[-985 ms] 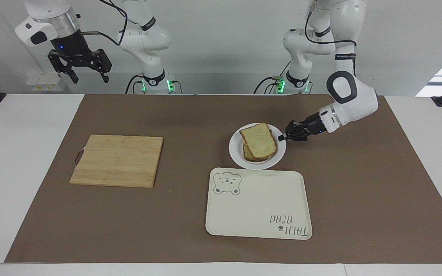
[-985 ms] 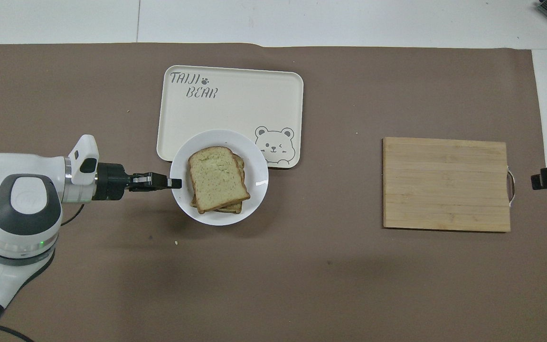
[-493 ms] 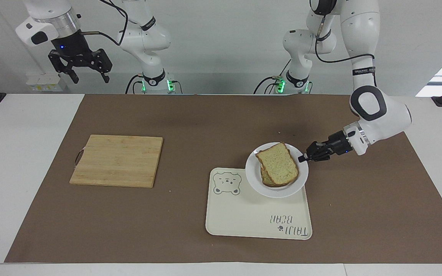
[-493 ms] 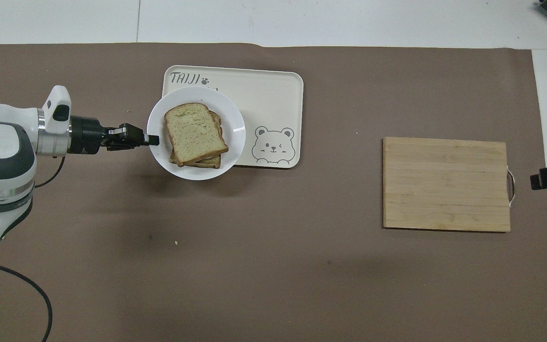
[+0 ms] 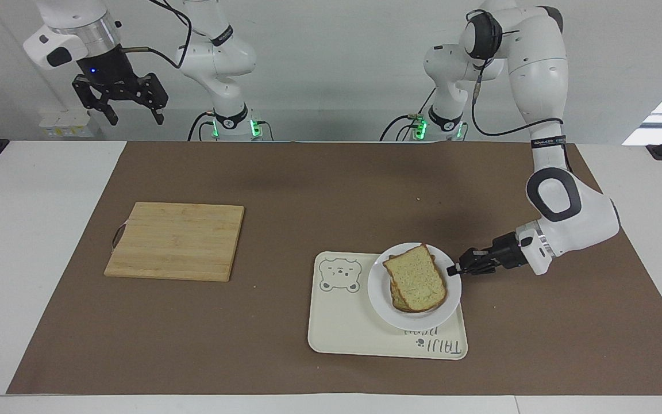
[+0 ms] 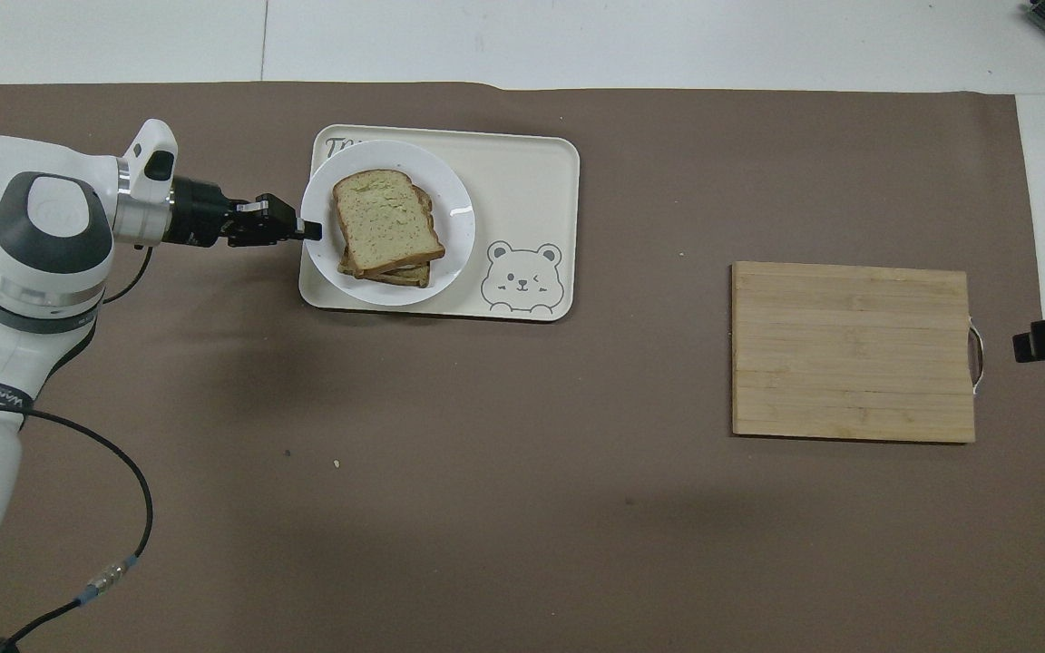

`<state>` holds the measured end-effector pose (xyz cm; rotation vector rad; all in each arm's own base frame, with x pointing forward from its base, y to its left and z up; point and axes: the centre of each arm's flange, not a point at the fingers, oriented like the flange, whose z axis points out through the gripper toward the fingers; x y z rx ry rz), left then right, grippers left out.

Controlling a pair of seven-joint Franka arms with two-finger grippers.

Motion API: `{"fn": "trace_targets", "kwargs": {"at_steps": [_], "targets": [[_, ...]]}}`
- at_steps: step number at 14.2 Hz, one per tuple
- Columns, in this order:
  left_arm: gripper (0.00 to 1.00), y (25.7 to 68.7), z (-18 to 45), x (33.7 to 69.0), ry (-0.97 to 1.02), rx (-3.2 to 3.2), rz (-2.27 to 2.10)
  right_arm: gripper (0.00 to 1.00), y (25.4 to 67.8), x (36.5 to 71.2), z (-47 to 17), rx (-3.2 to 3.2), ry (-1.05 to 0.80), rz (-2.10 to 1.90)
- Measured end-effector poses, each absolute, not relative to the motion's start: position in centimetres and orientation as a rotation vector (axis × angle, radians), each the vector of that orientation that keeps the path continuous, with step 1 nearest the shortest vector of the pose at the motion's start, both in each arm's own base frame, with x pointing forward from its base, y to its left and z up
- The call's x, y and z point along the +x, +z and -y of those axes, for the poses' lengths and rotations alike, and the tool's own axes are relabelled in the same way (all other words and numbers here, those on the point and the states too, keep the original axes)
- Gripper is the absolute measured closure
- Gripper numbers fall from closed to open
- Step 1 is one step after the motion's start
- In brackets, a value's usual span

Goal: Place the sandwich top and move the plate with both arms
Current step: 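Slide the white plate with the left gripper onto the cream tray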

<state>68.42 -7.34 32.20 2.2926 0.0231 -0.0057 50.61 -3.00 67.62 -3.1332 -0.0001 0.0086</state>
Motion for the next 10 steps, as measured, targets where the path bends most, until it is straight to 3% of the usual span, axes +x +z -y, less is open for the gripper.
{"fn": "trace_targets", "kwargs": {"at_steps": [10], "targets": [[0.95, 31.2, 14.5, 67.8, -0.048, 2.376, 0.091, 0.0, 67.6, 50.6, 3.0, -3.133, 0.009, 0.0]]}}
